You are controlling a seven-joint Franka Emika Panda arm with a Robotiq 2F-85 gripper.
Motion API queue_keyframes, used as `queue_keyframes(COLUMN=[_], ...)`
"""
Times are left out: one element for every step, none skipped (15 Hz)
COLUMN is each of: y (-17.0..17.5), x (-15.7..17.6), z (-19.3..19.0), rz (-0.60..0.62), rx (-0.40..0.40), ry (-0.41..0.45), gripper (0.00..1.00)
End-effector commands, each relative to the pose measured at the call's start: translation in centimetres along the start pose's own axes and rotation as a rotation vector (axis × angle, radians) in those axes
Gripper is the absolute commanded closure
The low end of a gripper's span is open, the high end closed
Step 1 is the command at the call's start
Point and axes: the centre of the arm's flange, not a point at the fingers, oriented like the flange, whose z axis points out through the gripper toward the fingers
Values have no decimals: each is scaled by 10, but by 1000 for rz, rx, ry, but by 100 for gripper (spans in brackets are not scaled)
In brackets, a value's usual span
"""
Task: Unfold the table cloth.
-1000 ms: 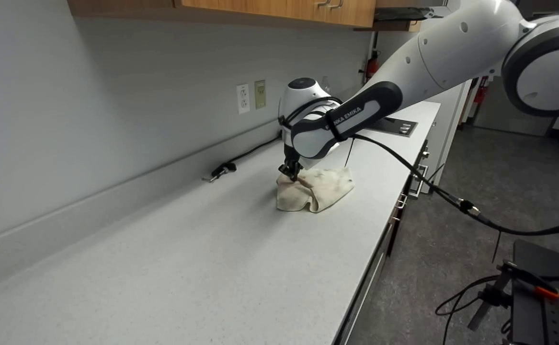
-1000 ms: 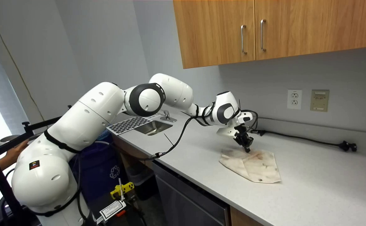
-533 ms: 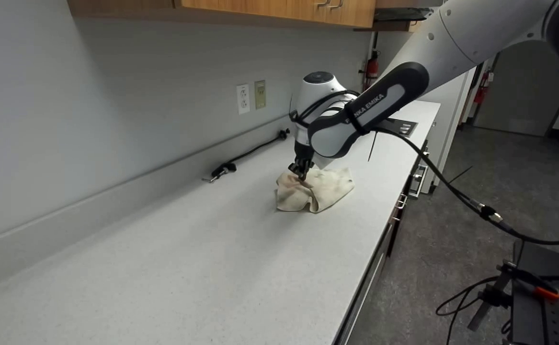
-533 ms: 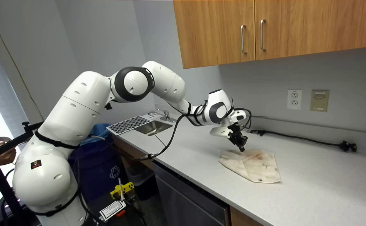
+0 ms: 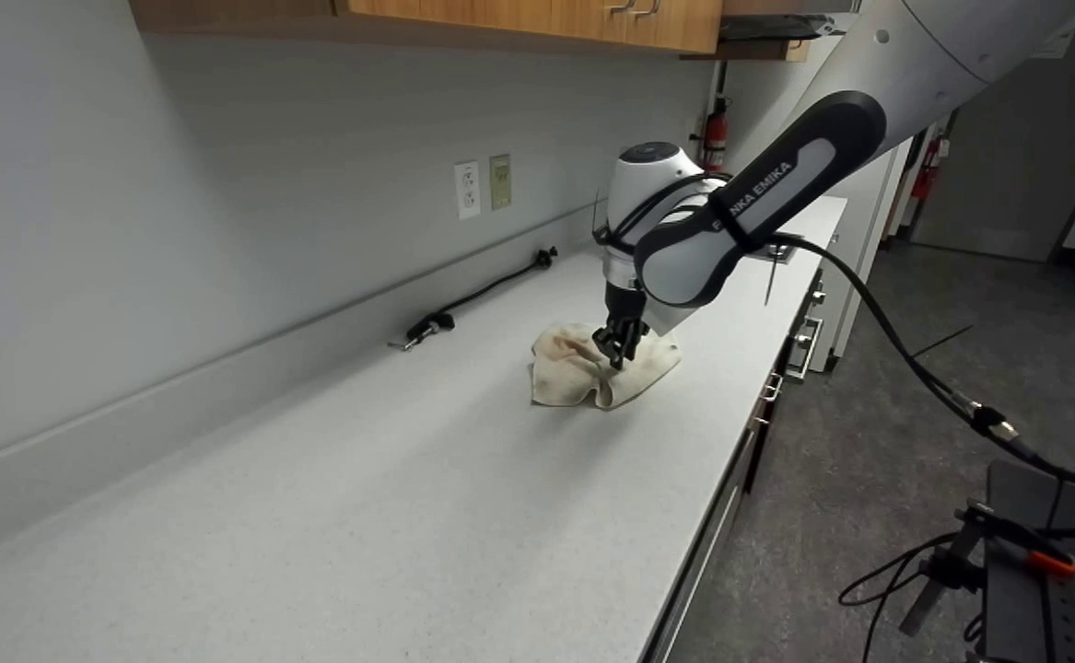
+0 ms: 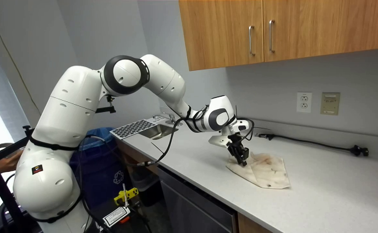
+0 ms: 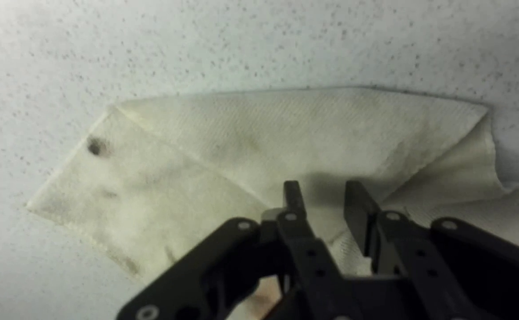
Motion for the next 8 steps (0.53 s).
queue_keyframes(y=[4,3,1,-2,-3,-6,-8,-10], x=[-19,-20,-21,-21,-21,-20,-19,-19], z=[-12,-13,-15,-15,-16,-16,-15,-14], rz=[36,39,41,41,41,44,47,52], rx=[2,6,8,9,10,13,16,13], ry=[-11,-10,-10,-8,-8,-7,-6,-1], gripper=[37,28,21,13,6,0,0,0])
